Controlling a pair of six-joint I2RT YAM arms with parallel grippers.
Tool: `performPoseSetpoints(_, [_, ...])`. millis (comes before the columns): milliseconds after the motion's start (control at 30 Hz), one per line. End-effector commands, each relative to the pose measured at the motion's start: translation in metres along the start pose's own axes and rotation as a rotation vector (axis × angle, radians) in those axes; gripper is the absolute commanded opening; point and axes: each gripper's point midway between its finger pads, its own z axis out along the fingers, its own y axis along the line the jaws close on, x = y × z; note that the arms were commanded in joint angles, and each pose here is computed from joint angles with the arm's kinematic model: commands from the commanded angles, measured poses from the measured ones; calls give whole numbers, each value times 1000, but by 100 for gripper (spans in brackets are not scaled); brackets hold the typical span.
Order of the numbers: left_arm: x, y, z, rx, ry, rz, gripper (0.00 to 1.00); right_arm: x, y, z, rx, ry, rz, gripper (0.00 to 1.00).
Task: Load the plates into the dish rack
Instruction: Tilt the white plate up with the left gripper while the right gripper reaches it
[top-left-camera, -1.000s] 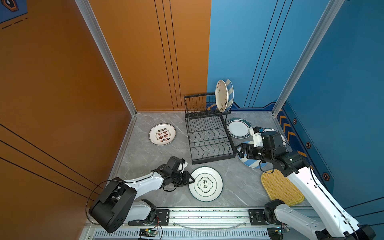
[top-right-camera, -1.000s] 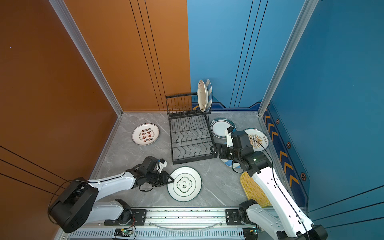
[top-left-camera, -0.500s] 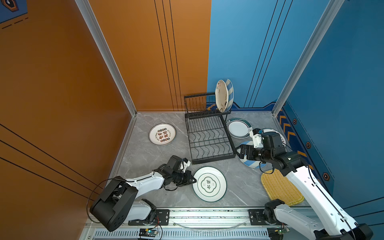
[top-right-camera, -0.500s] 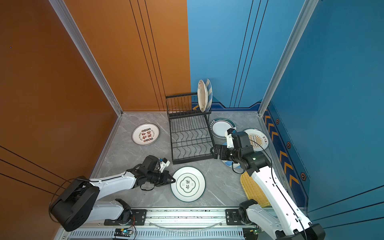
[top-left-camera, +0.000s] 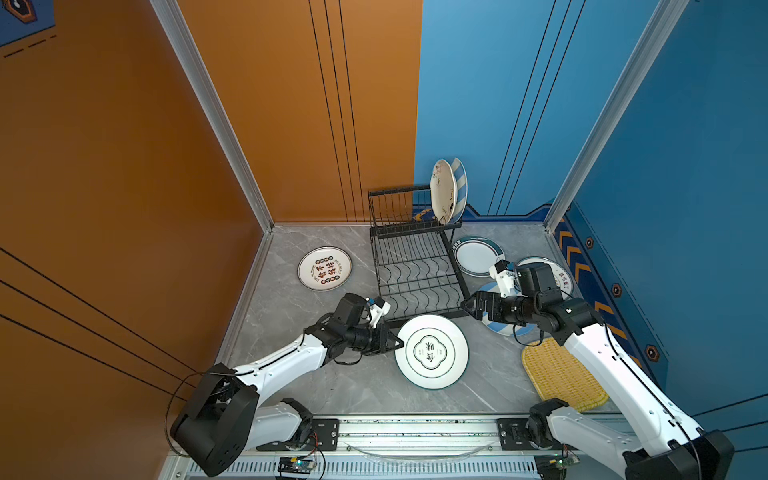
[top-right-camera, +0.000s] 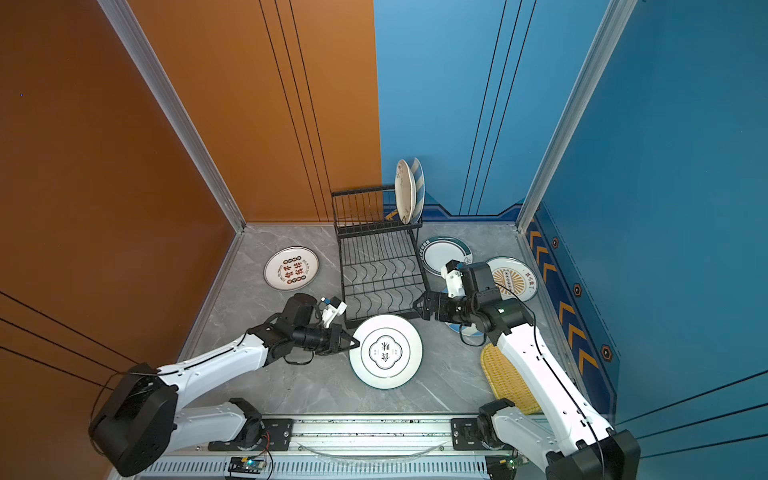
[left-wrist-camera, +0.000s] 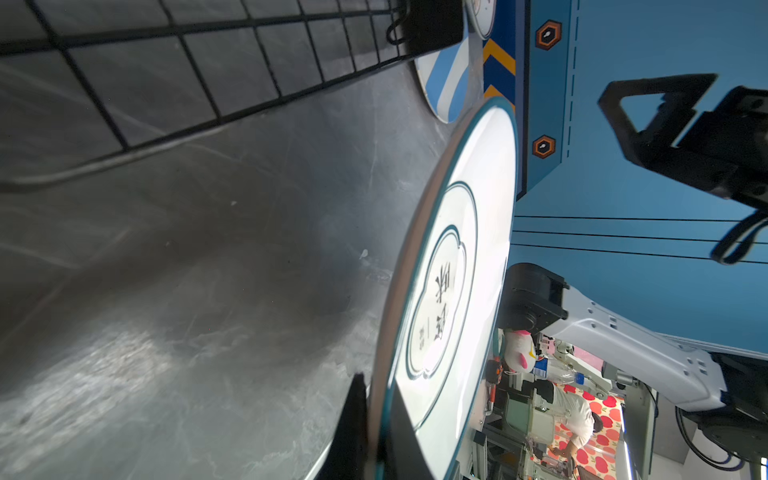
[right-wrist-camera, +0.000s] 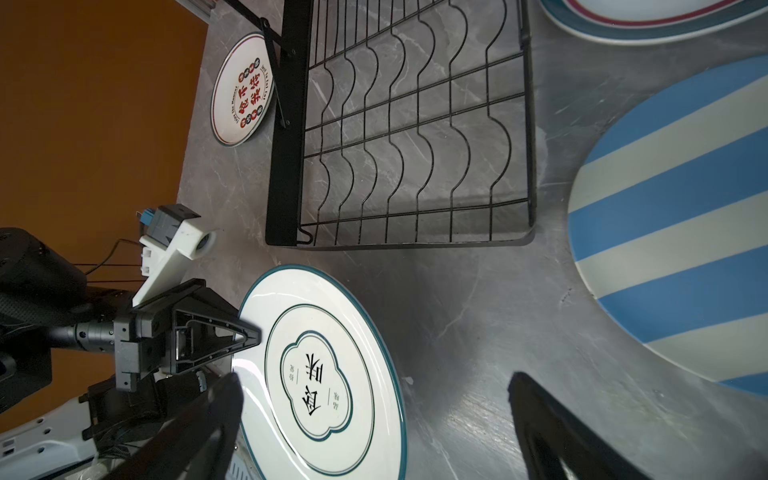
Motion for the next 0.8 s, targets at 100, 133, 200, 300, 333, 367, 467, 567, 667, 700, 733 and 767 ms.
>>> performPoseSetpoints(100, [-31,-36,-25,84,-57,65,0,11,20,14,-166,104,51,96])
performPoseSetpoints(133, [-37,-39,-28,90,-67,70,0,12,22,17,-185,119,61,94])
performPoseSetpoints(200, [-45,-41,-34,98,-81,79,0,13,28,21,-232,144,74,89])
performPoseSetpoints(300, [-53,-43,-39,105,-81,89,0,11,39,26,-308,171,92,82])
performPoseSetpoints(333, [-54,-44,-39,109,-80,93,0,9,41,29,-329,174,97,79])
performPoseSetpoints(367, [-56,-44,-40,111,-82,95,0,8,44,30,-349,176,99,77])
performPoseSetpoints(467, [-61,-44,-41,117,-86,99,0,6,47,35,-371,180,99,69])
performPoseSetpoints(567, [-65,-45,-41,122,-91,102,0,6,50,39,-395,188,103,59])
performPoseSetpoints(667, [-69,-47,-43,127,-100,107,0,5,54,43,-412,193,99,52])
performPoseSetpoints(700, [-70,-47,-43,128,-100,105,0,4,55,44,-416,194,99,50])
performPoseSetpoints(733, [-71,-48,-43,131,-102,108,0,4,55,45,-420,196,101,48])
performPoseSetpoints(767, [-72,-49,-44,134,-103,109,0,4,57,47,-427,203,100,46])
